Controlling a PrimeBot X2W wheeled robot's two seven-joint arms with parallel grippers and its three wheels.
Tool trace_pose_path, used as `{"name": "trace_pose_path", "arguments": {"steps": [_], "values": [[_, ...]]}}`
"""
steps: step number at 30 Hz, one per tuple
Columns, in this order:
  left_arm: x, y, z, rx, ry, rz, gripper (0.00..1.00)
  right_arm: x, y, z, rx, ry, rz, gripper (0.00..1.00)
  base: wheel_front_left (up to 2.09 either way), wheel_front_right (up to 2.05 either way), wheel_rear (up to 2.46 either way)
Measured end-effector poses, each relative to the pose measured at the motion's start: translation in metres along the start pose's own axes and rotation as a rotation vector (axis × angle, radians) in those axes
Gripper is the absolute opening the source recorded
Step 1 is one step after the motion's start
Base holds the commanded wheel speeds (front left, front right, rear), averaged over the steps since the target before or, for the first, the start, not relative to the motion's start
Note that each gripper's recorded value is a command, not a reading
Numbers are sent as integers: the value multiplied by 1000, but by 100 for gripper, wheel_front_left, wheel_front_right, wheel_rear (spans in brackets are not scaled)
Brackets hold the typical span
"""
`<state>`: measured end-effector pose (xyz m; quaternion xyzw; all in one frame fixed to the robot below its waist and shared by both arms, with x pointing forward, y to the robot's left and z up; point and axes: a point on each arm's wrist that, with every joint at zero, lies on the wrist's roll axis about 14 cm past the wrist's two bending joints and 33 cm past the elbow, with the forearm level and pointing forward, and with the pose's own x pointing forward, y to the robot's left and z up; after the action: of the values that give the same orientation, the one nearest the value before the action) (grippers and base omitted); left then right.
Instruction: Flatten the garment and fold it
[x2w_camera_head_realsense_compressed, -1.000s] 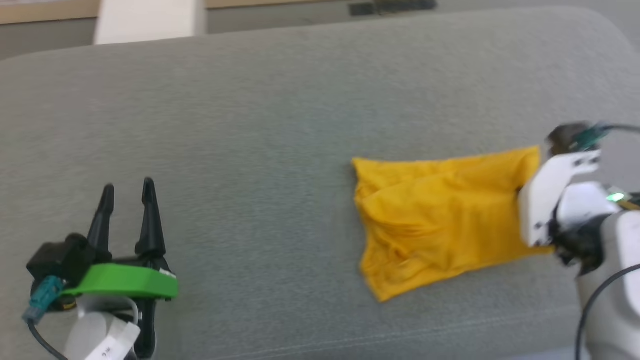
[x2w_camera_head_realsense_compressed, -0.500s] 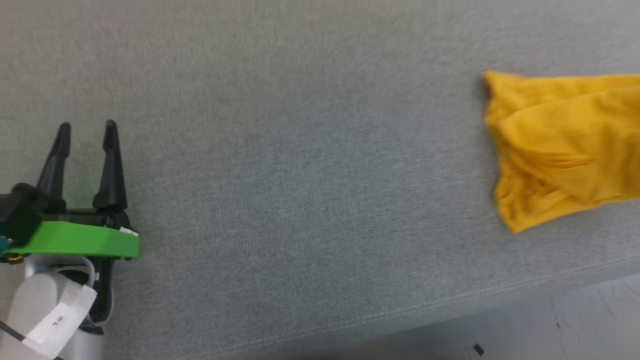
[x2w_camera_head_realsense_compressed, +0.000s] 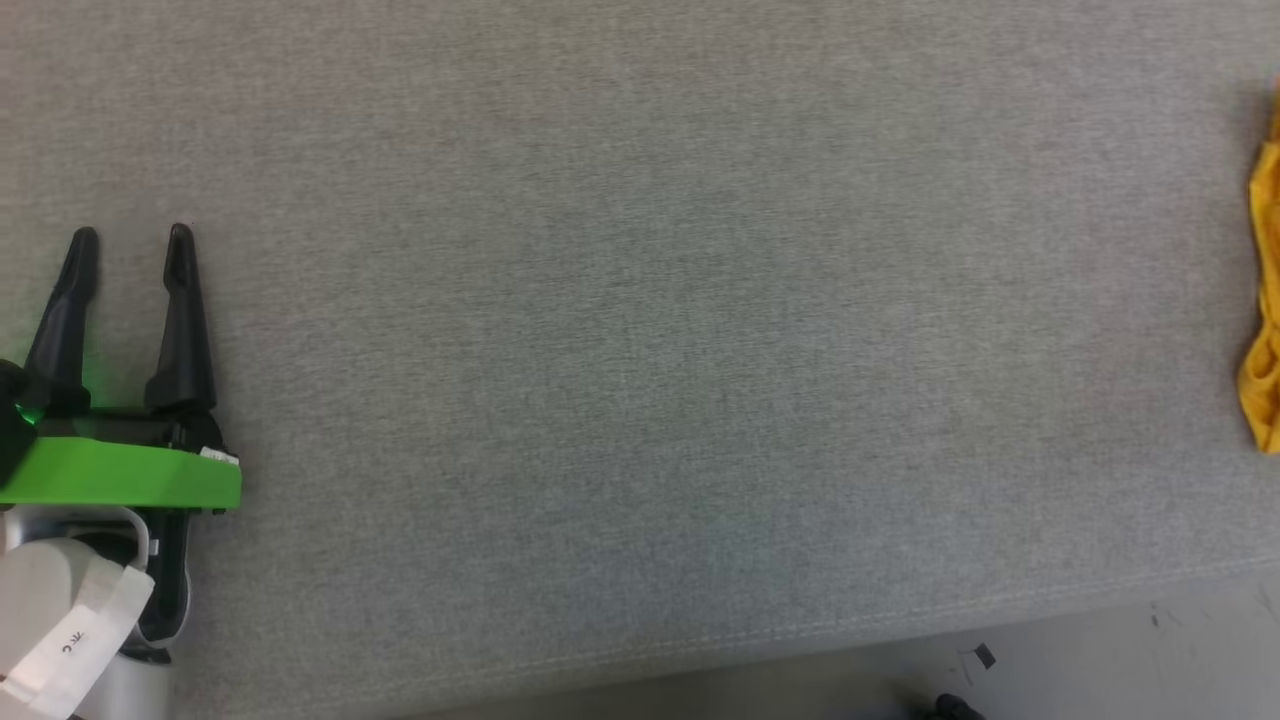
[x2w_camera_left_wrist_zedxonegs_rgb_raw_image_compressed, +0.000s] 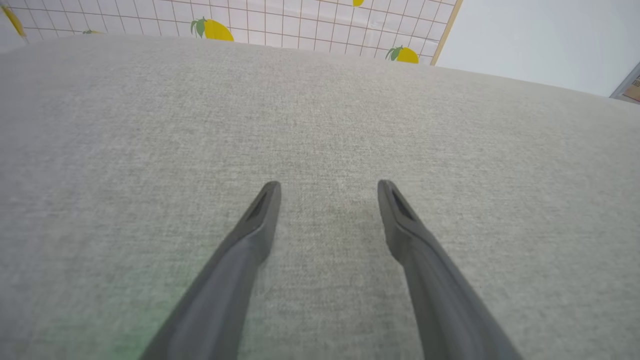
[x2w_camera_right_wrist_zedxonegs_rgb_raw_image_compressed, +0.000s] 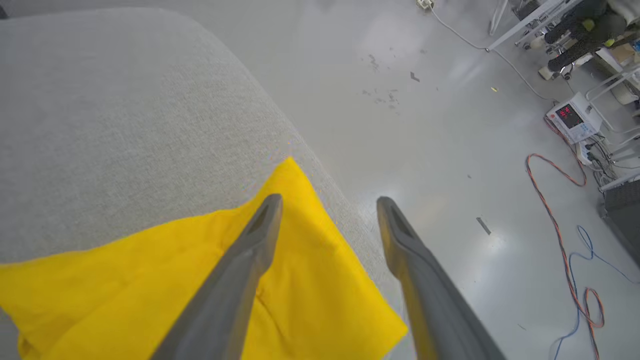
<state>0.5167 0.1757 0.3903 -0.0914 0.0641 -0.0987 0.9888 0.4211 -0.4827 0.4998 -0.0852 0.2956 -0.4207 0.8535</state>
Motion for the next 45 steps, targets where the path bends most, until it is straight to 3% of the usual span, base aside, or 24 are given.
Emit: {"name": "trace_pose_path", "arguments": {"steps": [5, 10, 17, 21, 25, 30, 36, 45], "values": [[-7, -1, 2, -13, -3, 14, 100, -3, 16, 28, -14, -103, 62, 100, 0, 0, 0], [-16, -12, 14, -39, -28, 17, 100, -29, 43, 82, 36, -294, 213, 100, 0, 0, 0], [-36, -15, 50, -40, -102, 57, 100, -122, 103, 159, 169, -675, 562, 100, 0, 0, 0], [-55, -10, 72, -25, -146, 96, 100, -190, 131, 173, 295, -832, 753, 100, 0, 0, 0], [-73, -8, 97, -16, -207, 128, 100, -239, 144, 164, 401, -931, 875, 100, 0, 0, 0], [-92, -7, 123, 4, -270, 144, 100, -270, 153, 141, 446, -982, 953, 100, 0, 0, 0], [-112, -16, 141, 10, -318, 148, 100, -280, 167, 93, 458, -906, 1026, 100, 0, 0, 0], [-133, -32, 137, 13, -316, 145, 100, -267, 165, 19, 418, -754, 1007, 100, 0, 0, 0]]}}
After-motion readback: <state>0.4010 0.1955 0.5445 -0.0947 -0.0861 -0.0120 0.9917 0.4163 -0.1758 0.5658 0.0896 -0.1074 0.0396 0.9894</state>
